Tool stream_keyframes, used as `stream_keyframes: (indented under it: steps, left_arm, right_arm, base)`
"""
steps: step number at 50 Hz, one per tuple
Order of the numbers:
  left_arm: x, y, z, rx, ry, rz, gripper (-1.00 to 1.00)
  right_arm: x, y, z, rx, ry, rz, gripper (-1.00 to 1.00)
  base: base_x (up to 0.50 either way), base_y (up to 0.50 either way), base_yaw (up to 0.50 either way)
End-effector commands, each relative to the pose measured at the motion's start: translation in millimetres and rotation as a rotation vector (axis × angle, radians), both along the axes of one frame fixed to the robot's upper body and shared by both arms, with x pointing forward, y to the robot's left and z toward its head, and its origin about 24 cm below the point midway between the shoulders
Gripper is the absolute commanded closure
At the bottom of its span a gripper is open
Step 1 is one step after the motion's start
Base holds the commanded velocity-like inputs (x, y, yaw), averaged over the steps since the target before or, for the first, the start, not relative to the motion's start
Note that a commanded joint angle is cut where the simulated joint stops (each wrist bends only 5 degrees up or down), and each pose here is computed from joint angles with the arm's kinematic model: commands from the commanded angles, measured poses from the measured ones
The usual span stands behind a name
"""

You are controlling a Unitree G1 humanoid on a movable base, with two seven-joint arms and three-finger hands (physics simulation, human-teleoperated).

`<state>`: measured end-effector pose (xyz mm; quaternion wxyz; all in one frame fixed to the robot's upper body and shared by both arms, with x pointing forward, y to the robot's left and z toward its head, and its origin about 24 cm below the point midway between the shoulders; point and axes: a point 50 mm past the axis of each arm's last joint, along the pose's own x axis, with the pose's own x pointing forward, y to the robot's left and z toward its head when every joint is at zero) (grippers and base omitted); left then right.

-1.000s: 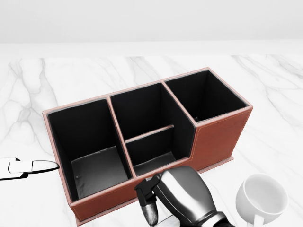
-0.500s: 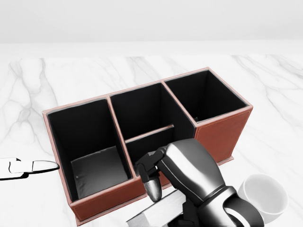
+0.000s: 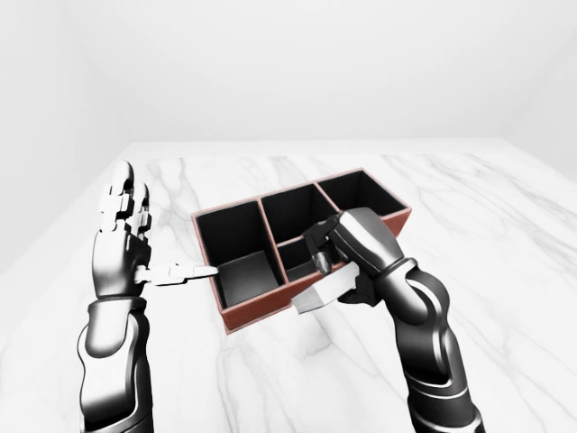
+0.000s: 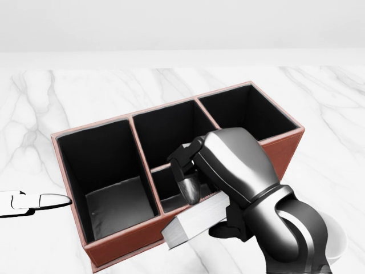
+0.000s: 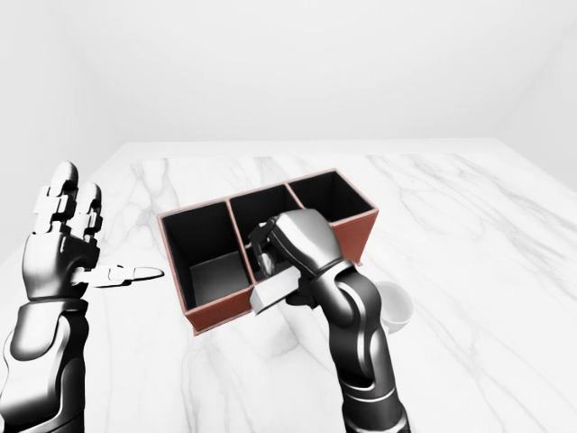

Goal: Pick up the book and place it in the front compartment of the caddy.

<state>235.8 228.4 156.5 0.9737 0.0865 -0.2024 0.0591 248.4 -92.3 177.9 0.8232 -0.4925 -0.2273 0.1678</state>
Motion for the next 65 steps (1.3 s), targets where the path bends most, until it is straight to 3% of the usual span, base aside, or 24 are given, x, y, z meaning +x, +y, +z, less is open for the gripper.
stream_keyframes:
  steps: [1, 65]
  left_arm:
    - [-0.6, 0.0, 0.6, 0.001, -0.003, 0.0, -0.98]
    - [1.1, 1.7, 0.3, -0.003, 0.0, 0.002, -0.99]
  right_arm:
    - [10.3, -1.0, 19.1, 0.001, -0.055, -0.045, 1.0]
    - [69.5, 24.3, 44.2, -0.063, -0.105, -0.125, 1.0]
  base:
    - [0.0, 0.0, 0.0]
    - [0.0, 0.0, 0.0]
